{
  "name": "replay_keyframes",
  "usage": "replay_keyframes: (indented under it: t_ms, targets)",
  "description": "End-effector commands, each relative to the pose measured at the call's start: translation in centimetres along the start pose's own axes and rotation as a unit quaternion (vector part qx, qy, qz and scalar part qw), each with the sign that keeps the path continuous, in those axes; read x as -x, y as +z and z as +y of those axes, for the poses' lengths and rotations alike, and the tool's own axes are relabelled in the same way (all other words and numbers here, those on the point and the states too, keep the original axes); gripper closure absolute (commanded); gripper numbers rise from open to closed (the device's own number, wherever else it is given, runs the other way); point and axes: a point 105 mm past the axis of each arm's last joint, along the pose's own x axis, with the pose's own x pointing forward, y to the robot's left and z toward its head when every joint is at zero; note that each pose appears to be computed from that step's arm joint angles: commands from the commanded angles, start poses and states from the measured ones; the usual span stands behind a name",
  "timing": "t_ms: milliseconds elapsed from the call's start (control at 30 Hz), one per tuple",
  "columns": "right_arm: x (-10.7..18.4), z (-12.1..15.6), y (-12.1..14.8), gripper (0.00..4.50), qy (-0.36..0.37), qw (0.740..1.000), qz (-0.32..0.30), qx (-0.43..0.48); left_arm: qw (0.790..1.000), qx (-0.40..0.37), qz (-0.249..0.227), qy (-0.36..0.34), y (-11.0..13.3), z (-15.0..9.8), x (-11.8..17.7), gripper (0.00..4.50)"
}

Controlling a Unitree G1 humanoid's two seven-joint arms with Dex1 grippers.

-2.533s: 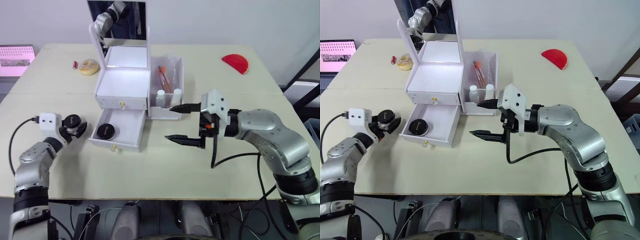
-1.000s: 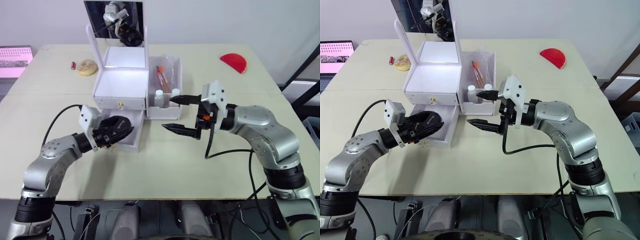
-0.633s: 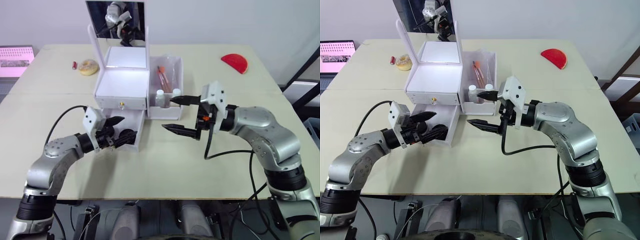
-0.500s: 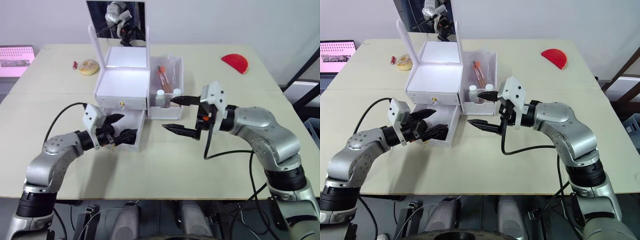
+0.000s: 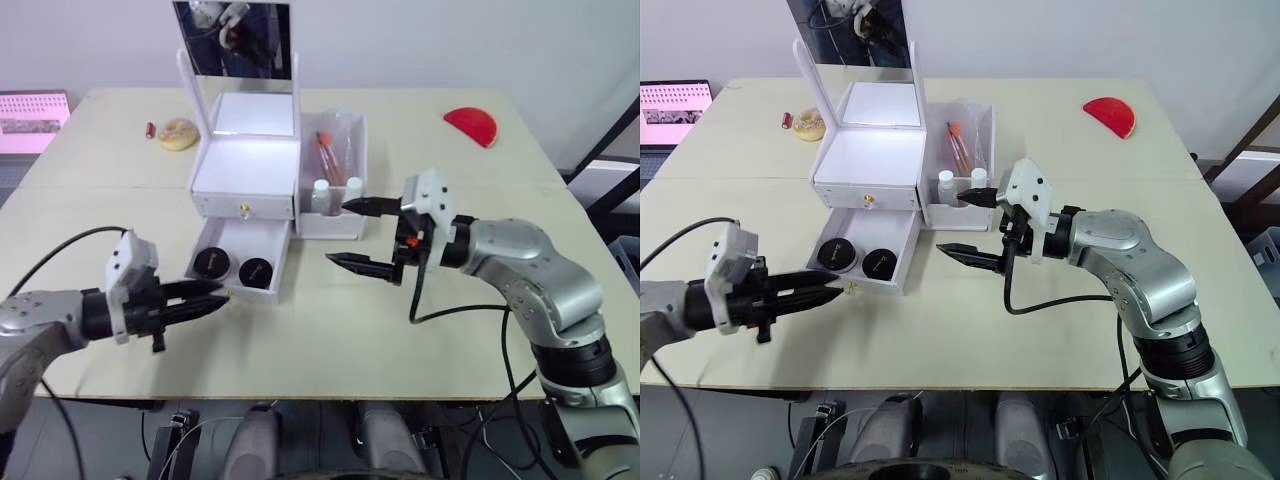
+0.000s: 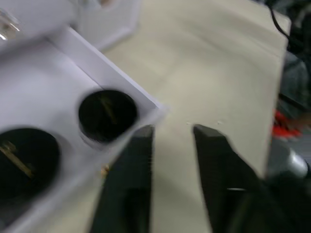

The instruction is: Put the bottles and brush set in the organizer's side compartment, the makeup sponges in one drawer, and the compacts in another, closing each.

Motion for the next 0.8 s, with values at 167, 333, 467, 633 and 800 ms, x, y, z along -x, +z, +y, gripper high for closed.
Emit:
replay_keyframes:
  t_ms: [167, 333, 467, 633, 800]
  targets:
    - [0.8, 0.0, 1.4, 0.00, -0.007, 0.999, -0.014, 0.028, 0.987, -0.104, 0.121, 0.021, -3.0, 1.9, 0.9, 4.47]
    - [0.9, 0.4, 1.3, 0.00, -0.010, 1.000, -0.013, 0.023, 0.973, -0.177, 0.142, 0.043, -3.1, 3.6, -0.5, 4.47]
    - [1.0, 0.6, 1.2, 0.00, -0.011, 1.000, -0.009, 0.019, 0.972, -0.195, 0.112, 0.063, -2.3, 4.4, -2.2, 4.47]
    - [1.0, 0.7, 1.3, 0.00, -0.013, 1.000, -0.007, 0.017, 0.964, -0.220, 0.103, 0.111, -1.7, 6.3, -3.8, 4.47]
    - [1.0, 0.7, 1.4, 0.00, -0.013, 1.000, -0.005, 0.017, 0.959, -0.217, 0.084, 0.159, -0.9, 8.4, -5.2, 4.47]
